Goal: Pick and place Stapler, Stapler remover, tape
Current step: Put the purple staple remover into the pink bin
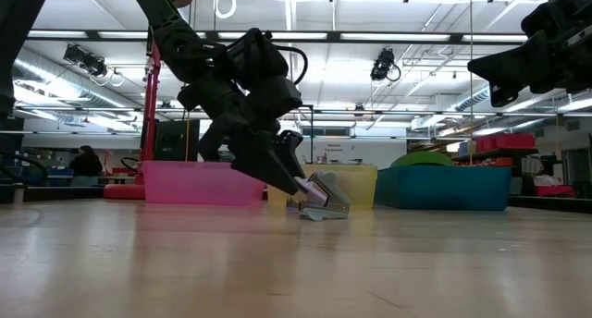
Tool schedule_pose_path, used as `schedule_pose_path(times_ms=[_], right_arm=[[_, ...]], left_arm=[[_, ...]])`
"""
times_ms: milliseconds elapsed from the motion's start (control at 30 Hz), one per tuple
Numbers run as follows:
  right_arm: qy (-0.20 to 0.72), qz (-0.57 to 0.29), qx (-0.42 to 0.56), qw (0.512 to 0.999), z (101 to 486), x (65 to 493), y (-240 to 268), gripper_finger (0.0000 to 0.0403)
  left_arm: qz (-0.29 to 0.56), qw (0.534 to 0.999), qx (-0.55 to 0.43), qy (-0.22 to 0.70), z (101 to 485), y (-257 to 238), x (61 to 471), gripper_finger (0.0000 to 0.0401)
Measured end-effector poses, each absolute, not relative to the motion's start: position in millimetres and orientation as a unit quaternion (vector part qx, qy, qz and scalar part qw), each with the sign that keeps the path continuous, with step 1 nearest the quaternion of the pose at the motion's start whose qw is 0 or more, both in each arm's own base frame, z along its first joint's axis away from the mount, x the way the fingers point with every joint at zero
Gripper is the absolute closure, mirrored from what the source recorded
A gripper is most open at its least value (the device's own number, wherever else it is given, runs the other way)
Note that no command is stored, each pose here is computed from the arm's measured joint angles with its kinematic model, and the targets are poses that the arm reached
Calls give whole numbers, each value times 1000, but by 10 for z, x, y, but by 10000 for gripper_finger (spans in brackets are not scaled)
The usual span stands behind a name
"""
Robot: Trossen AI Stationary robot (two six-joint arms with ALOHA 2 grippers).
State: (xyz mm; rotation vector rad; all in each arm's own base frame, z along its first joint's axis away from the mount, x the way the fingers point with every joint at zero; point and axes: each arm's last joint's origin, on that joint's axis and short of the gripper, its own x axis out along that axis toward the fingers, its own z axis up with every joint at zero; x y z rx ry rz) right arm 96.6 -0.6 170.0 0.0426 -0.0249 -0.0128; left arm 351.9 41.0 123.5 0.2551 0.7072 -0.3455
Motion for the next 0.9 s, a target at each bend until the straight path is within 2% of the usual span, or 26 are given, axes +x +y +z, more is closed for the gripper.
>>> schedule_pose_path(times_ms=[367,900], right_arm=[[-13,-6,21,1000,1701,966,-6,387],[-12,-6,21,1000,1700,966,-6,387]], left_arm=[[-168,916,125,343,1238,410,3518,292],[-169,915,127,343,1238,410,3518,349]])
